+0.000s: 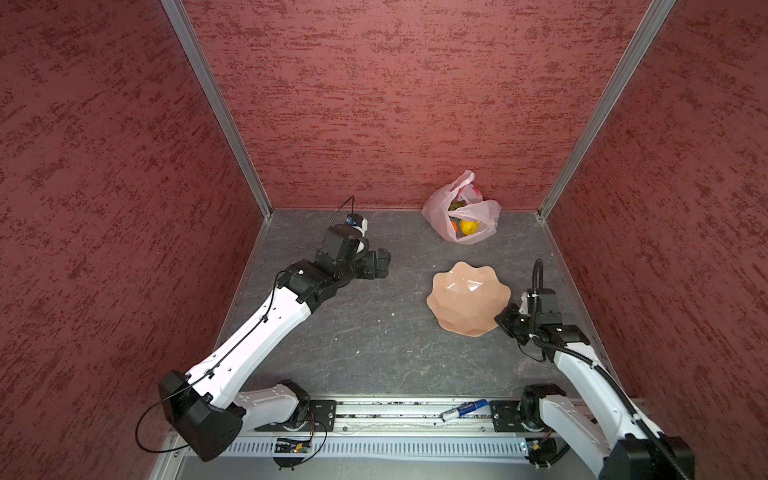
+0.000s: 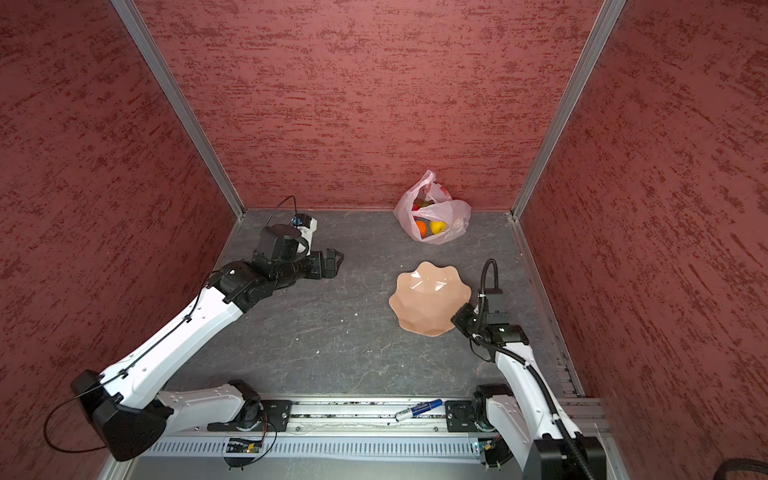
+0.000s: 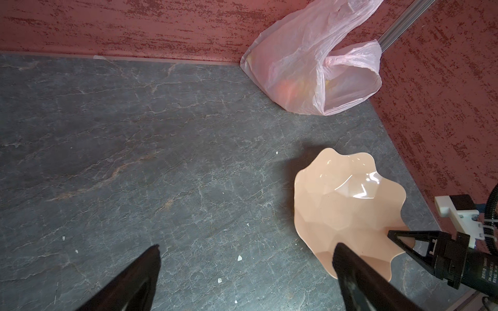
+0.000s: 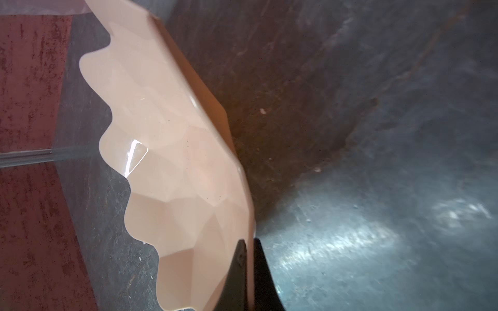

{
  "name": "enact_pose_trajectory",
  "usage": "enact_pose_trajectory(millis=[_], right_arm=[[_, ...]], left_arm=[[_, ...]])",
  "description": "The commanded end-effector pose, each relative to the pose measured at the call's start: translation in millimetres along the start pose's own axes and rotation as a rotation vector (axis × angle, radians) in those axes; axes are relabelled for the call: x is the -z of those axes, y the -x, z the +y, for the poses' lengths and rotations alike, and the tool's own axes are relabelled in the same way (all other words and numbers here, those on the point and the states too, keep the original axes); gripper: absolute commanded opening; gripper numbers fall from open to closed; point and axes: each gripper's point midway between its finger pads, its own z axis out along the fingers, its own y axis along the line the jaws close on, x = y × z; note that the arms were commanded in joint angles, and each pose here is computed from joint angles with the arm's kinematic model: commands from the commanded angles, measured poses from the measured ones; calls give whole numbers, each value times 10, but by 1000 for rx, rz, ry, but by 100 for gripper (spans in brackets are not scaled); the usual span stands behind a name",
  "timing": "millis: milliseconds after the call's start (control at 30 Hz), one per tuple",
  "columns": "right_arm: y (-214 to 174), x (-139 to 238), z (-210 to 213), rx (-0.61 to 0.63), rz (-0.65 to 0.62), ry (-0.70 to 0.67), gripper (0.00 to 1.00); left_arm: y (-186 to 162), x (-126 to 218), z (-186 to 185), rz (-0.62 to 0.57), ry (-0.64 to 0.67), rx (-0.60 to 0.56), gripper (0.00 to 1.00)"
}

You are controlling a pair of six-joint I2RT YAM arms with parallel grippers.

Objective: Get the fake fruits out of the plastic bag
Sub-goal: 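Grip the peach bowl rim with the right gripper and drag it nearer the robot, then reach the left gripper into the pink bag opening while the right holds the bowl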

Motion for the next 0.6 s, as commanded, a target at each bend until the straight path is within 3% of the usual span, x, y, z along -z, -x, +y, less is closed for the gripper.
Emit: enact_pose_trajectory(millis=[0, 567], right_arm=[[-37, 74, -122, -33, 3, -13, 0], [-113, 138, -456, -117, -25, -80, 3]], left_arm=[[113, 17, -29, -40, 1, -8, 99], [188, -198, -145, -14, -26, -38, 100]])
